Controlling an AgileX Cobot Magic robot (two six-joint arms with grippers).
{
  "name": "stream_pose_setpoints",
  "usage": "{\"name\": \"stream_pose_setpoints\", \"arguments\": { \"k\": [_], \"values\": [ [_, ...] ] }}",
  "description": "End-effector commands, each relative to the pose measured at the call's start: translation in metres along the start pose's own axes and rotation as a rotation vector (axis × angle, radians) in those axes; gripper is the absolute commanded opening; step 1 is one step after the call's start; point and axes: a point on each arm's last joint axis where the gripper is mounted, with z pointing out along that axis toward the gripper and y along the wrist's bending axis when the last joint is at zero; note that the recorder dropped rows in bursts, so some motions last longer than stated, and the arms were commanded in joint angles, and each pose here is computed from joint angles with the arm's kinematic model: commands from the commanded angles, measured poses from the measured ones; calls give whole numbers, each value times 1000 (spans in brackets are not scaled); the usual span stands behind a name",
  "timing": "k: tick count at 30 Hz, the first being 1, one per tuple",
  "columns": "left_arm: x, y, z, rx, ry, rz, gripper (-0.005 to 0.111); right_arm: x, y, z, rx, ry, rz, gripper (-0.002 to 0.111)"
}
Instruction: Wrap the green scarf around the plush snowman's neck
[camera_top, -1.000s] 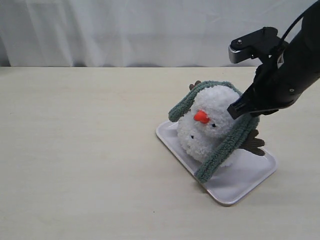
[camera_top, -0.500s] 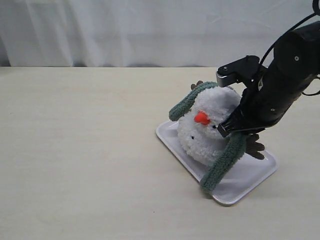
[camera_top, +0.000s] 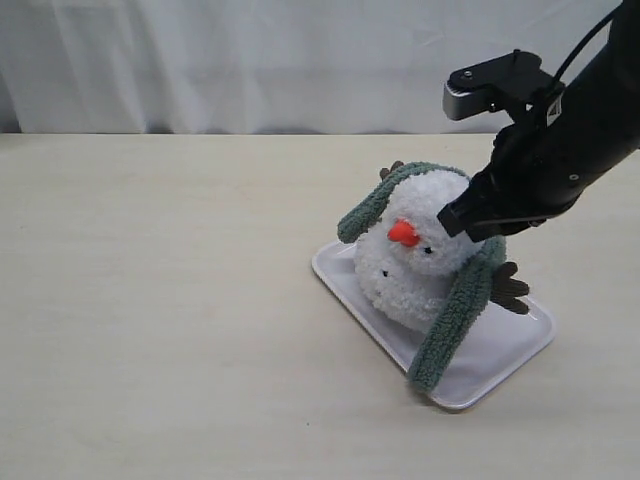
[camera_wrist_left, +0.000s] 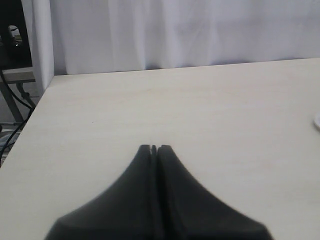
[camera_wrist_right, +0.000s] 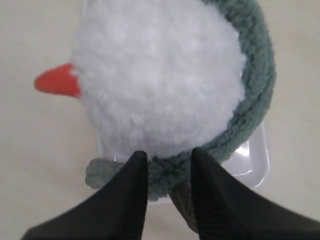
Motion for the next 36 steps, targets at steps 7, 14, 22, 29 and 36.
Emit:
{"name": "stream_pose_setpoints", "arguments": {
  "k": [7,14,22,29,36],
  "values": [
    [0,0,0,1,-7,-4,0,10,2,44,-18,86,-19,30],
    [0,0,0,1,-7,-4,0,11,2,66,-23,149,-33,30],
    [0,0,0,1,-7,-4,0,-8,-2,7,7,17,-73,30],
    [0,0,0,1,-7,-4,0,-27,-4,-62,46,-236,-62,30],
    [0,0,0,1,-7,-4,0,-62,-9,-68,47,-304,15,30]
  ]
}}
